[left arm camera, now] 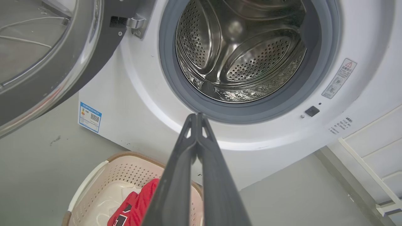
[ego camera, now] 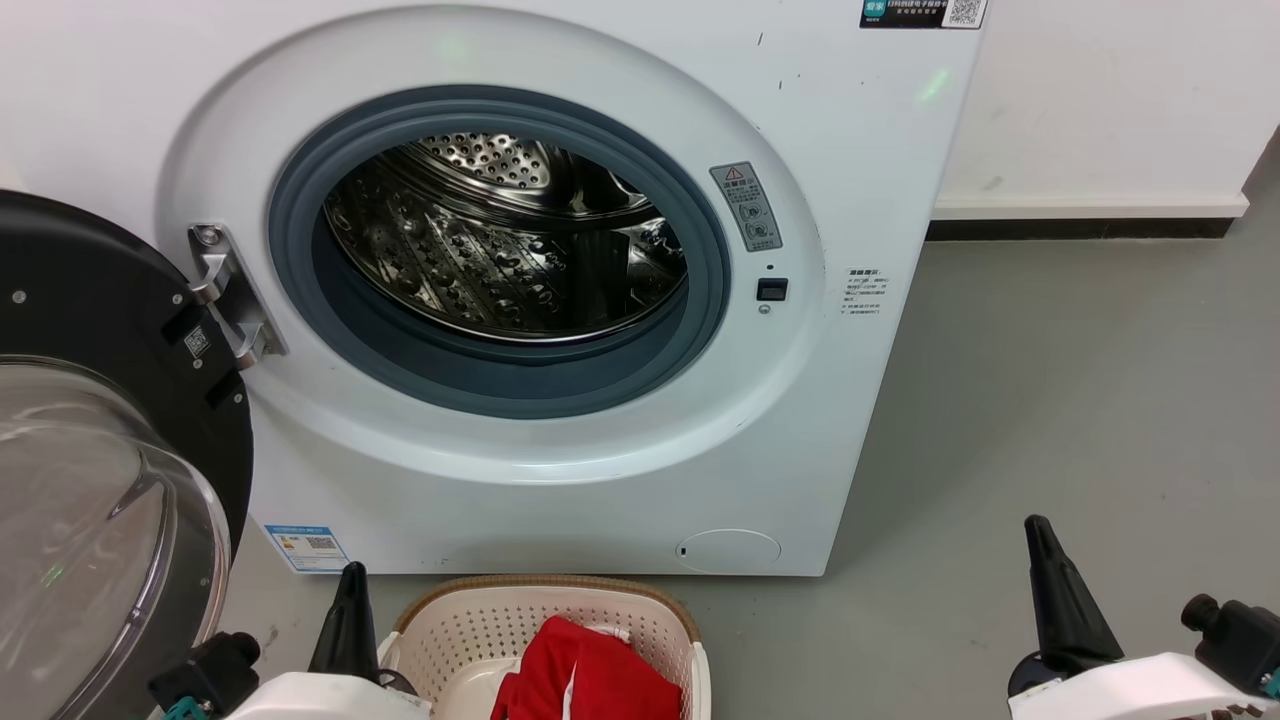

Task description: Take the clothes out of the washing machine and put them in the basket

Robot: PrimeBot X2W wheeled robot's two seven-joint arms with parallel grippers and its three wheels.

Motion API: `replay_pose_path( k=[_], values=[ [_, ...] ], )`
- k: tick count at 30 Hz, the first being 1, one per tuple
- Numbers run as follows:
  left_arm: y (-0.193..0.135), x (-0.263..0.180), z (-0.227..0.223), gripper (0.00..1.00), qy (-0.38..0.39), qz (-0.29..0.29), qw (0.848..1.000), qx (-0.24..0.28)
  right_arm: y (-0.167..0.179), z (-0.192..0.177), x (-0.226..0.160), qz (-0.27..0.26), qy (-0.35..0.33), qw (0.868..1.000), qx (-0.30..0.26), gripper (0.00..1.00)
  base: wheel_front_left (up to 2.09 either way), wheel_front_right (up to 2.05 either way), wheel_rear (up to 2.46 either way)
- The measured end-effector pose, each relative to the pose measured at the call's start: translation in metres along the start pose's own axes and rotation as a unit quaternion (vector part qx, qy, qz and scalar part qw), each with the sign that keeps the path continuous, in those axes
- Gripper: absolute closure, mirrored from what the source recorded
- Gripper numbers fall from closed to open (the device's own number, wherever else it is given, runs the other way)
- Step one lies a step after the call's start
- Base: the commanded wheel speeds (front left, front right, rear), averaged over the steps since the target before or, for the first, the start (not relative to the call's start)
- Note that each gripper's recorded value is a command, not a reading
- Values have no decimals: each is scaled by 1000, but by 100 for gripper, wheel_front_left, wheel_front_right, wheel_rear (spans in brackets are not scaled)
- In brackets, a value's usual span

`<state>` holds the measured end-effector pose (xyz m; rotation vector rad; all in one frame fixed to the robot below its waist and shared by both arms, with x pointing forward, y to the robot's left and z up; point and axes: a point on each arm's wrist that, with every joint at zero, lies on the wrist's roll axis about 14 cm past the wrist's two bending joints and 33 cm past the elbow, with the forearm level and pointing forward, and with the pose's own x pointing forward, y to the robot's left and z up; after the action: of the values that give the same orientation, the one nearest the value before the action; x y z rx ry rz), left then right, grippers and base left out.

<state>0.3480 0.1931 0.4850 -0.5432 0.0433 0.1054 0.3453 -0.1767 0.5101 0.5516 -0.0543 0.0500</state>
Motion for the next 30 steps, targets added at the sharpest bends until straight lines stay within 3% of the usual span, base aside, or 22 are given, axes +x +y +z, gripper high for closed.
replay_pose_path(
  k=[15, 30],
  values=[
    [2, 9, 0, 100, 15, 3, 994, -111, -9, 2, 9, -19, 3, 994, 109, 100, 0, 0, 0],
    [1, 15, 0, 100, 26, 0, 978, -207, -15, 1, 16, -33, 8, 979, 203, 100, 0, 0, 0]
  ],
)
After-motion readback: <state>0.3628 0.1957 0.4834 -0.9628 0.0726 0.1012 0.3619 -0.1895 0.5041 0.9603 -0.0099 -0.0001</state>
